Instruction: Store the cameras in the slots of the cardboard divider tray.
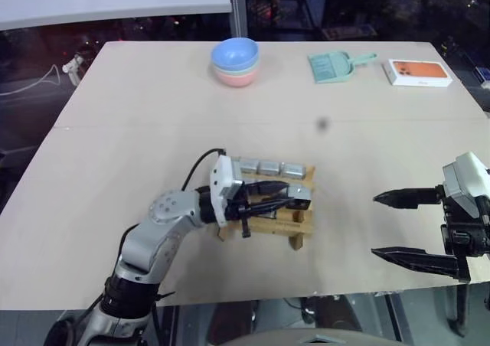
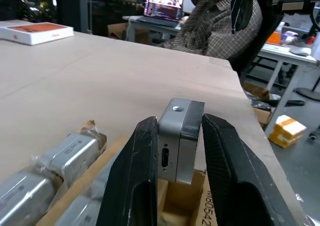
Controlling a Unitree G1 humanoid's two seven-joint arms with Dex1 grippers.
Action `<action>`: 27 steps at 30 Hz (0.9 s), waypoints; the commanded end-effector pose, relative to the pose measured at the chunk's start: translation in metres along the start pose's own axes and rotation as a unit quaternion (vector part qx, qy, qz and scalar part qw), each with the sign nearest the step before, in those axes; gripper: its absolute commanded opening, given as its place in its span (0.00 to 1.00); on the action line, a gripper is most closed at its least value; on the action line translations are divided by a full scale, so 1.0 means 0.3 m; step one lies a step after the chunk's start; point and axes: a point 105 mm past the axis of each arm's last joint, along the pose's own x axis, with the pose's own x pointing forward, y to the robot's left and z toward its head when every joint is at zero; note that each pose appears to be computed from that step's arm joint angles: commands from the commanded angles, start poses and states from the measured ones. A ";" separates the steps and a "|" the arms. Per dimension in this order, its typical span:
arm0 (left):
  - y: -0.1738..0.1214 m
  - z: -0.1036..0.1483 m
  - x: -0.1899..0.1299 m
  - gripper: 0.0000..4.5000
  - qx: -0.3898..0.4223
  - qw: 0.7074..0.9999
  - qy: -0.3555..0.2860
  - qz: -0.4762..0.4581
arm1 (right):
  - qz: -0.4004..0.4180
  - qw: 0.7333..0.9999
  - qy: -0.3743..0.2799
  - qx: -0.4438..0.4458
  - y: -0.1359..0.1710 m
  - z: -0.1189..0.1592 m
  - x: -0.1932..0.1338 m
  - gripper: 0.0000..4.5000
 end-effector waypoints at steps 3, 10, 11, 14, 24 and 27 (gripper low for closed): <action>-0.008 -0.011 -0.042 0.15 0.029 0.999 0.017 -0.011 | -0.025 1.000 0.002 -0.017 -0.025 0.011 -0.012 1.00; 0.007 -0.042 -0.034 0.15 0.031 0.999 0.017 0.001 | -0.023 0.999 -0.001 -0.024 -0.031 0.017 -0.007 1.00; 0.004 -0.040 -0.028 0.15 0.027 1.000 0.009 0.000 | -0.023 0.999 -0.001 -0.024 -0.031 0.018 -0.007 1.00; -0.005 -0.056 -0.020 0.15 0.023 1.000 0.010 -0.007 | -0.023 0.999 -0.002 -0.022 -0.029 0.018 -0.006 1.00; 0.008 -0.102 -0.039 0.15 -0.023 0.998 0.063 -0.005 | -0.029 0.999 0.000 -0.021 -0.027 0.011 -0.004 1.00; 0.023 -0.095 -0.037 0.15 -0.030 0.997 0.067 0.005 | -0.028 0.999 0.001 -0.022 -0.027 0.010 -0.002 1.00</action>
